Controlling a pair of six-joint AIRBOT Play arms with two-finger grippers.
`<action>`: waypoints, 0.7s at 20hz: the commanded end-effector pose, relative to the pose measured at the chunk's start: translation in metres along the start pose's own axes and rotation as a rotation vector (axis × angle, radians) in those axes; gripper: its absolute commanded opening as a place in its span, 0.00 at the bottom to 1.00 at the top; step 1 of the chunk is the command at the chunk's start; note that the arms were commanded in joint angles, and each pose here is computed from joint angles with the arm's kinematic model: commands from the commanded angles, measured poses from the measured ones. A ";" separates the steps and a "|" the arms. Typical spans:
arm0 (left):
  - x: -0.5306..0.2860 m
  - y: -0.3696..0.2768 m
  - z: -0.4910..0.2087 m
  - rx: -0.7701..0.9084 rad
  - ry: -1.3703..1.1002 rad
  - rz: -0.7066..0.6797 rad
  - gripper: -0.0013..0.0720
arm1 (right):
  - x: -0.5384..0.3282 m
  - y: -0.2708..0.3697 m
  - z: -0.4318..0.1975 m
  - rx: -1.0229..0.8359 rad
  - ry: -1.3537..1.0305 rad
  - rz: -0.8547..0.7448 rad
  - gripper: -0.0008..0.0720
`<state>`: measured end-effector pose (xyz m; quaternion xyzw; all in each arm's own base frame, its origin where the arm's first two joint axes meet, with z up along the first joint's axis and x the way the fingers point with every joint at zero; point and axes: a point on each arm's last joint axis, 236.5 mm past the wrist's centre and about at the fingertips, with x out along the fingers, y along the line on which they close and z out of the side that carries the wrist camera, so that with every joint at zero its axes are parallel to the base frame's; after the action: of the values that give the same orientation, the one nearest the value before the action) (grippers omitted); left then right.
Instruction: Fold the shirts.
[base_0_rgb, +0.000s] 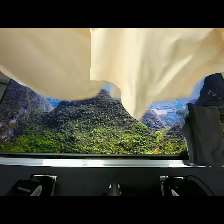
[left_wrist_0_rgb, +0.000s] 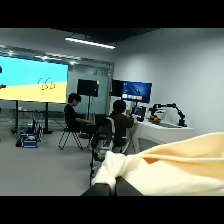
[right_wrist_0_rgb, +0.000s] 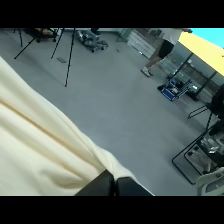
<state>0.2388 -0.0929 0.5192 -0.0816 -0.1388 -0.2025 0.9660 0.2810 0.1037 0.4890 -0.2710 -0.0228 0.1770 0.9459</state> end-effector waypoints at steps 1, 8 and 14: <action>0.003 0.008 -0.021 0.053 0.094 0.029 0.05 | -0.011 -0.016 -0.007 -0.029 0.039 -0.063 0.04; 0.070 0.083 -0.255 -0.063 0.691 0.198 0.05 | 0.137 0.005 -0.184 -0.068 0.578 0.036 0.04; 0.090 0.115 -0.485 -0.272 1.107 0.274 0.05 | 0.276 0.097 -0.379 0.622 0.737 0.300 0.04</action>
<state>0.4562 -0.1134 0.1693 -0.0706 0.3374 -0.1157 0.9316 0.5202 0.0732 0.1895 -0.1902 0.3514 0.1697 0.9009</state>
